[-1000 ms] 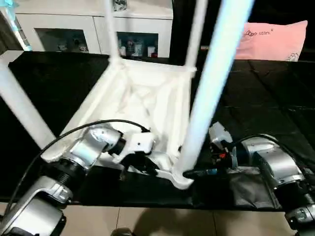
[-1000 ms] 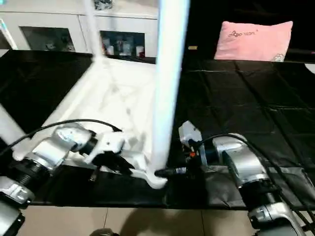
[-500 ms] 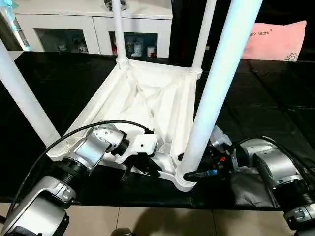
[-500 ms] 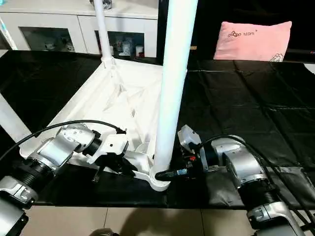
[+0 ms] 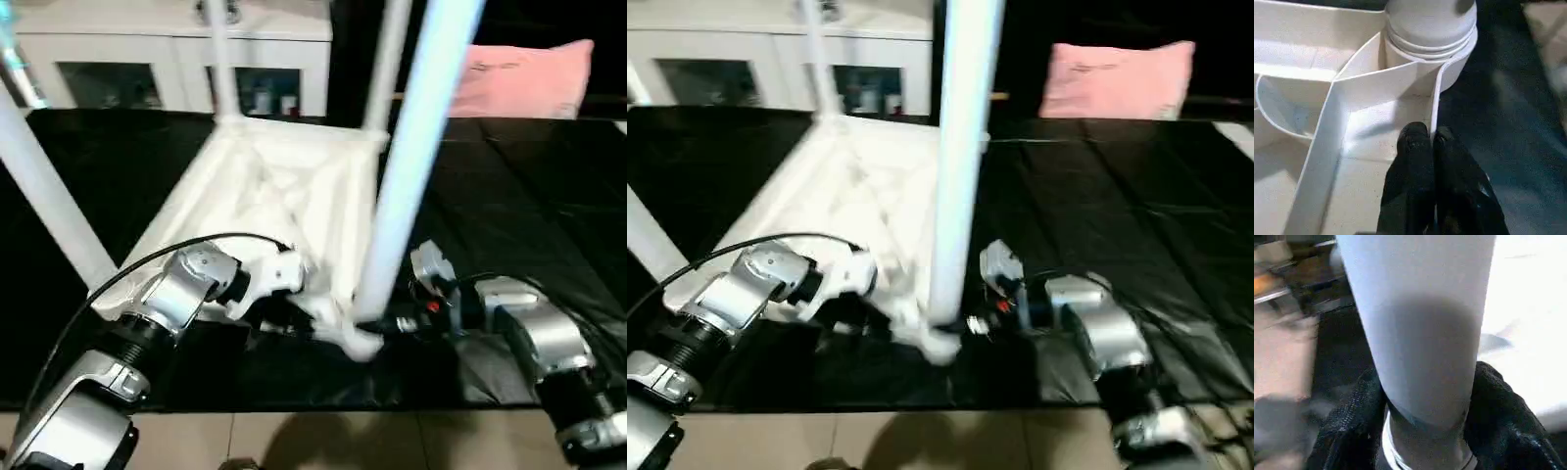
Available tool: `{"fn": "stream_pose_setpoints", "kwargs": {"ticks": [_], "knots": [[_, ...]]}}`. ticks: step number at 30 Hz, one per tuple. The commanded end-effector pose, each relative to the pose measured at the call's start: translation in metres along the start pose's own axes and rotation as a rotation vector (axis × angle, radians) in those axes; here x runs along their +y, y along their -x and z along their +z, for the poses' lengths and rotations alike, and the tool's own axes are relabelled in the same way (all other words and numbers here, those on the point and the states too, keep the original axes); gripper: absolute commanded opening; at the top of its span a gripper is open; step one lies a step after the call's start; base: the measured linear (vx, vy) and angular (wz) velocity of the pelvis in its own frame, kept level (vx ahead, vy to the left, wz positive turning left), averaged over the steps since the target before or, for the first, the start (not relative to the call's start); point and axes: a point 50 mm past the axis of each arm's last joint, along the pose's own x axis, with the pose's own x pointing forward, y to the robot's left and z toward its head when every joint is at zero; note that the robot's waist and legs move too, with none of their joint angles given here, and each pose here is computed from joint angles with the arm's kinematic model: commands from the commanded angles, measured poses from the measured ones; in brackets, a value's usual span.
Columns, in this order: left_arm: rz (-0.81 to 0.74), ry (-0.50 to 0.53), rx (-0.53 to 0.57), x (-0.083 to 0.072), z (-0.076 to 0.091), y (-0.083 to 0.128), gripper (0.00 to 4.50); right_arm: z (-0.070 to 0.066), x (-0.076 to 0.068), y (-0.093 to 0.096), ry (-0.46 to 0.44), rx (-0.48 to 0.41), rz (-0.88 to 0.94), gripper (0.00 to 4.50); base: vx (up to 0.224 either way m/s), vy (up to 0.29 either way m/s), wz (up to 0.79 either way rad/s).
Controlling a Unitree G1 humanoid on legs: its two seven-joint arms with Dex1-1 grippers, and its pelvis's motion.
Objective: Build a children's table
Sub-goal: Rotate leg to tighten
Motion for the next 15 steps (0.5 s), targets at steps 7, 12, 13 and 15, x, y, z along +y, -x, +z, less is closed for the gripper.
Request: {"fn": "stream_pose_setpoints", "kwargs": {"ticks": [7,12,13,15], "knots": [[0.236,0.137,-0.190,0.004,0.043,-0.041,0.00,-0.009,0.001,-0.053,-0.149,0.047,-0.351,1.98,0.000,0.000,0.00],[0.317,0.176,-0.208,0.007,0.053,-0.050,0.00,-0.001,-0.001,-0.069,-0.179,0.032,-0.481,1.98,0.000,0.000,0.00],[0.317,0.176,-0.208,0.007,0.053,-0.050,0.00,-0.001,-0.001,-0.069,-0.179,0.032,-0.481,1.98,0.000,0.000,0.00],[0.328,0.174,-0.202,0.008,0.055,-0.050,0.00,0.002,0.001,-0.072,-0.160,0.025,-0.468,2.32,0.000,0.000,0.00]]}}
